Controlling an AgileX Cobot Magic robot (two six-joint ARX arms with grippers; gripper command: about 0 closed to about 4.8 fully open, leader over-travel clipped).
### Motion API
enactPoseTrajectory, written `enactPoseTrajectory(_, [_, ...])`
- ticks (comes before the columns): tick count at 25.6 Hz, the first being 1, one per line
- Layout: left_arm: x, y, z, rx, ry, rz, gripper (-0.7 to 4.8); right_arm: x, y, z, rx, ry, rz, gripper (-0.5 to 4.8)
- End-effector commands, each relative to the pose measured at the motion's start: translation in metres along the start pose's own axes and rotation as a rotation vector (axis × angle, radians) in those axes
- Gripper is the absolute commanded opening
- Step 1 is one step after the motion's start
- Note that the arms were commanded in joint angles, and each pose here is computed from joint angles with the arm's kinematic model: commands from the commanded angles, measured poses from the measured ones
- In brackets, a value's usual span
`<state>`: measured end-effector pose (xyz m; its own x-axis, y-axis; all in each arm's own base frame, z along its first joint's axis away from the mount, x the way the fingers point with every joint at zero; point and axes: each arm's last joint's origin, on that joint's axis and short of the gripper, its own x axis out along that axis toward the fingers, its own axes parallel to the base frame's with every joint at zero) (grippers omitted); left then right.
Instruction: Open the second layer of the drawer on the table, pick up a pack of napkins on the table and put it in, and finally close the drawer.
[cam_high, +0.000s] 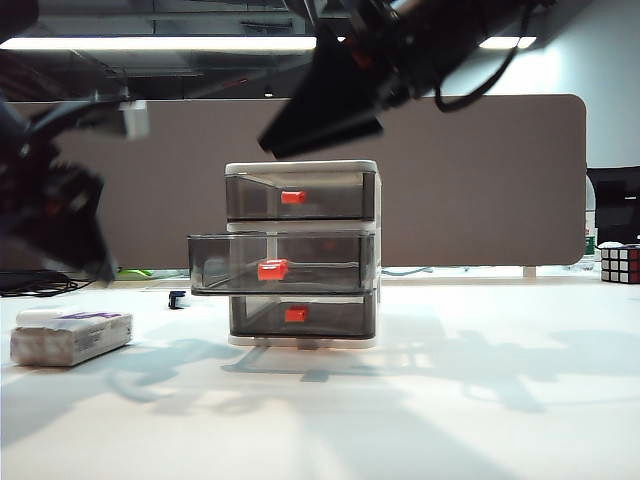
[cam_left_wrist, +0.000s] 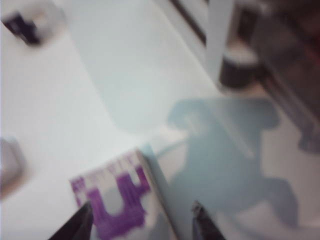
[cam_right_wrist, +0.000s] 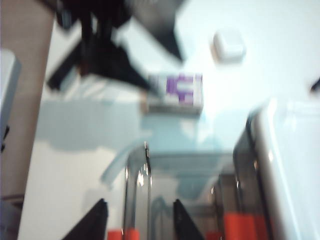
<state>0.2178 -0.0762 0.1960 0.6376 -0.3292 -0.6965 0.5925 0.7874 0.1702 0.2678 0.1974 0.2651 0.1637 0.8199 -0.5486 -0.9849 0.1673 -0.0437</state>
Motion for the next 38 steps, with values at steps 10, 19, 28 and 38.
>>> enactPoseTrajectory(10, [0.012,-0.001,-0.008,-0.038,-0.034,0.012,3.82,-0.009,-0.001,0.012,0.01,-0.048,-0.066,2.03])
enactPoseTrajectory(19, [0.022,-0.001,-0.015,-0.185,0.041,0.043,4.69,-0.009,0.0,0.01,0.023,-0.032,-0.057,2.03])
enactPoseTrajectory(28, [0.043,-0.003,-0.026,-0.267,0.129,0.032,4.65,-0.009,0.0,0.01,0.021,-0.03,-0.06,2.03])
enactPoseTrajectory(38, [0.052,-0.006,-0.026,-0.267,0.09,-0.12,1.06,-0.009,-0.001,0.009,0.022,-0.008,-0.101,2.03])
